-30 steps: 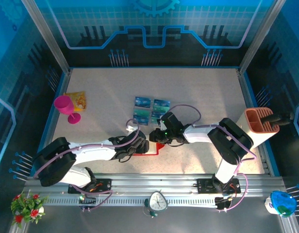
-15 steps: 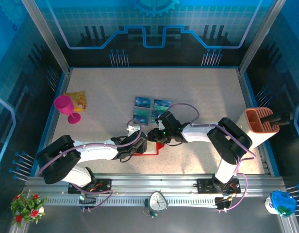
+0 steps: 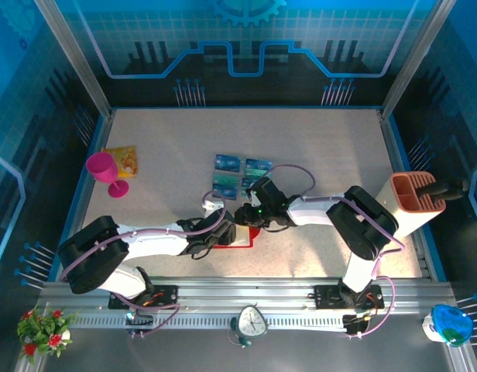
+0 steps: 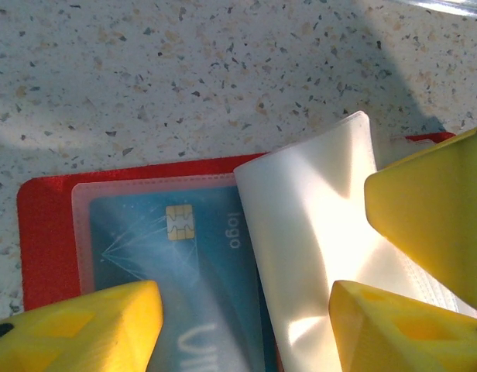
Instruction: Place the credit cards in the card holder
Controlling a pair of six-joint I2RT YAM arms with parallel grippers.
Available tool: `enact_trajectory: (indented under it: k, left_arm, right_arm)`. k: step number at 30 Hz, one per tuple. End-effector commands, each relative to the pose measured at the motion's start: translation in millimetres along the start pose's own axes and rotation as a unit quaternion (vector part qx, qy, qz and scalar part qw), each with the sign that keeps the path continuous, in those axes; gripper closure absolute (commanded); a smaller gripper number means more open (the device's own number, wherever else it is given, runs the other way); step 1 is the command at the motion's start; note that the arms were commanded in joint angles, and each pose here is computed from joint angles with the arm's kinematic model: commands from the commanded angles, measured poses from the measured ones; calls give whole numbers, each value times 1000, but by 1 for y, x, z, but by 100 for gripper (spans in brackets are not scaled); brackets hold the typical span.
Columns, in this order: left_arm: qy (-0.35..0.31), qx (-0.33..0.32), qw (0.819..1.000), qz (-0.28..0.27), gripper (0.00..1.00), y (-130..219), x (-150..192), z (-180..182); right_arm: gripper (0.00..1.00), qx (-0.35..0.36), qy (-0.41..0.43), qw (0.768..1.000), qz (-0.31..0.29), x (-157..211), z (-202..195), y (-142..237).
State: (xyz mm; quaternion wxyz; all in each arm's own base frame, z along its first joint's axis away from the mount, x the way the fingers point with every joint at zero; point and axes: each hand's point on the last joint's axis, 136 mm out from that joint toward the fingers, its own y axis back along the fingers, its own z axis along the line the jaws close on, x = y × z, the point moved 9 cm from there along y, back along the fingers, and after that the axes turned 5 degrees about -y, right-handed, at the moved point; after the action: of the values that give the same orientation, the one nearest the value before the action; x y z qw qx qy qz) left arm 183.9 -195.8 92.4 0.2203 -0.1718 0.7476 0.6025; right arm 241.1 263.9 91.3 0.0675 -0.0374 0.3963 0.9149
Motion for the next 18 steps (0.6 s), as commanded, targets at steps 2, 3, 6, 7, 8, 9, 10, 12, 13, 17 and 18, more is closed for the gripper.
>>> enact_trajectory:
  k: [2,3,6,7,8,9,10,12,13,17,18]
  left_arm:
    - [-14,9,999,45,42,-11,21,6]
    - [-14,10,999,44,44,-11,21,6]
    - [-13,14,999,39,47,-10,20,6]
    - [-13,16,999,37,45,-9,20,6]
    - [-12,19,999,33,41,-8,19,6]
    - [-10,22,999,28,37,-6,17,6]
    - [-8,25,999,21,32,-3,15,5]
    - [-4,30,1000,7,26,4,12,6]
    - [-2,32,999,-3,23,9,10,7]
    - [22,40,998,-48,13,29,0,14]
    - [28,40,997,-54,12,33,-2,16]
  right_arm:
    - [76,-12,-3,999,31,9,6,-9]
    - [76,-12,-3,999,31,9,6,-9]
    - [78,-12,-4,999,31,9,6,-9]
    - [78,-12,-5,999,31,9,6,-9]
    - [78,-13,-4,999,31,10,7,-8]
    - [78,-13,-5,999,30,9,7,-8]
    - [78,-14,-5,999,31,10,8,-8]
    - [78,-15,-4,999,30,10,9,-7]
    - [78,-16,-4,999,30,10,10,-6]
    - [78,-18,-2,999,32,10,14,-7]
    - [78,-19,-1,999,33,11,15,-7]
